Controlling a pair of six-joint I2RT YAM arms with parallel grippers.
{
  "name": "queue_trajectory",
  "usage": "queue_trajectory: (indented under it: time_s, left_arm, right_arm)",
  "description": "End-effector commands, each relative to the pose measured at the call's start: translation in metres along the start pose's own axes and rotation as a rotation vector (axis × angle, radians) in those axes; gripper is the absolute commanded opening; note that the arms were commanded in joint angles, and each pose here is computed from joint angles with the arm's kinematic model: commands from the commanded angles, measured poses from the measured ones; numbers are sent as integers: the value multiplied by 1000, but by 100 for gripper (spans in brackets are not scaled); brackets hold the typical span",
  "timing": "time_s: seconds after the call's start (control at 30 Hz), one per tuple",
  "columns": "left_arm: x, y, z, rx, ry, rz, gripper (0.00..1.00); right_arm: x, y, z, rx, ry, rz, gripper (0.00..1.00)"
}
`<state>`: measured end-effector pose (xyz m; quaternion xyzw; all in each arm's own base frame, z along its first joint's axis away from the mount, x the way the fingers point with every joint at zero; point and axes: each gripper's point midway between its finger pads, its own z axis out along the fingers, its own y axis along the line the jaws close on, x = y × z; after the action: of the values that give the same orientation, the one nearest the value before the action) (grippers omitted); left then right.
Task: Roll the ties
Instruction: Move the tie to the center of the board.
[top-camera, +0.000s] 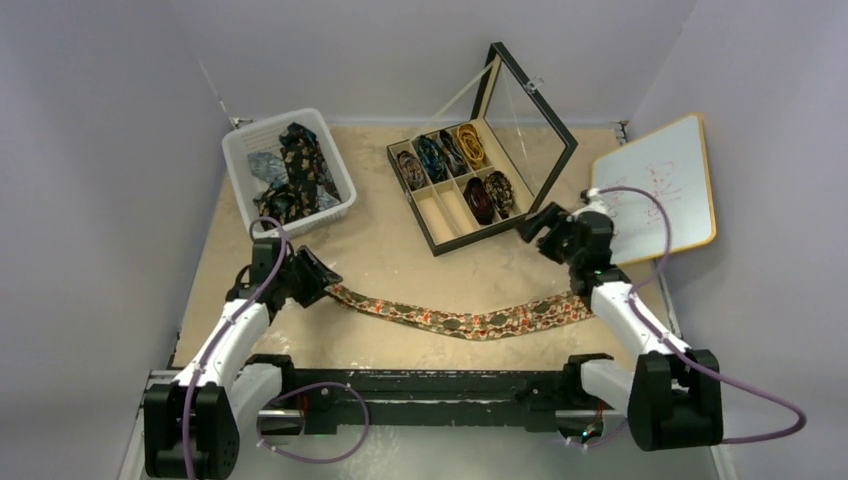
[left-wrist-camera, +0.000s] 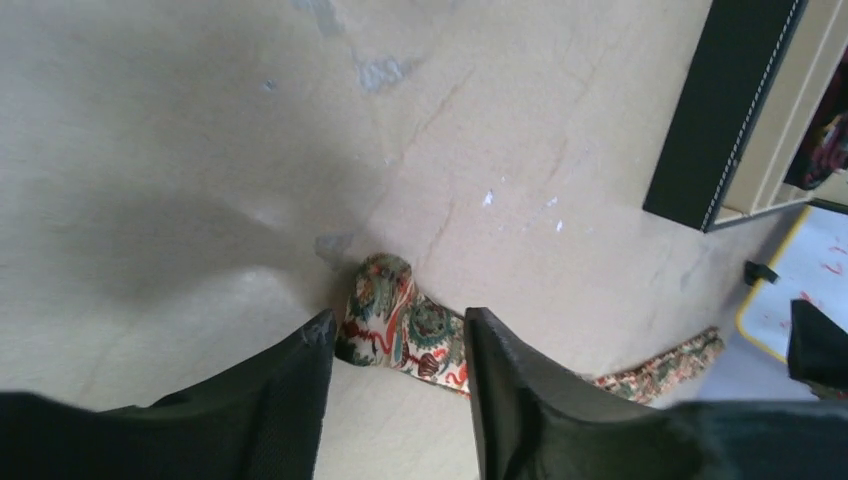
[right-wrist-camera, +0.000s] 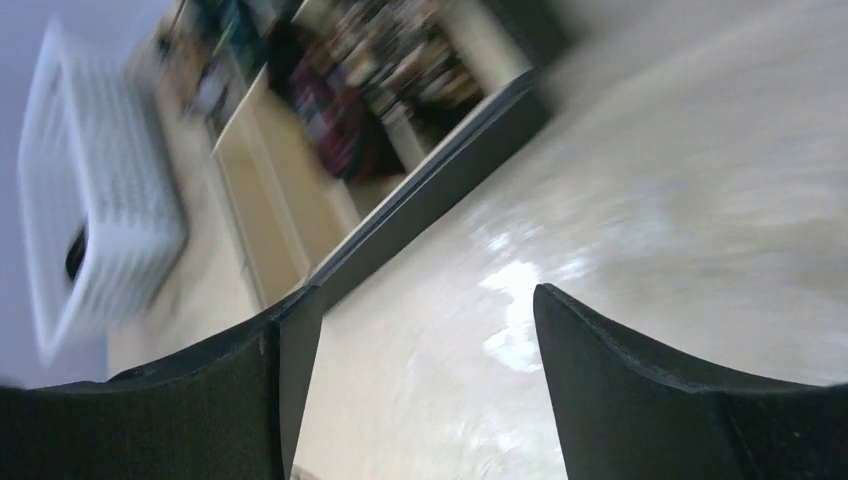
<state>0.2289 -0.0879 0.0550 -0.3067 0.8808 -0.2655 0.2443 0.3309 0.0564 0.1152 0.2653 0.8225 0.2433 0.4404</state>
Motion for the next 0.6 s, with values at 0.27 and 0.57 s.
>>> queue_trajectory:
  time_s: [0.27, 0.57]
  left_arm:
    - [-29, 18, -13, -164, -127, 25, 56]
    - [-36, 4, -18, -115, -140, 55, 57]
  right_arm:
    - [172, 164, -85, -829, 197, -551, 83]
    - [284, 210, -59, -969, 247, -1082, 91]
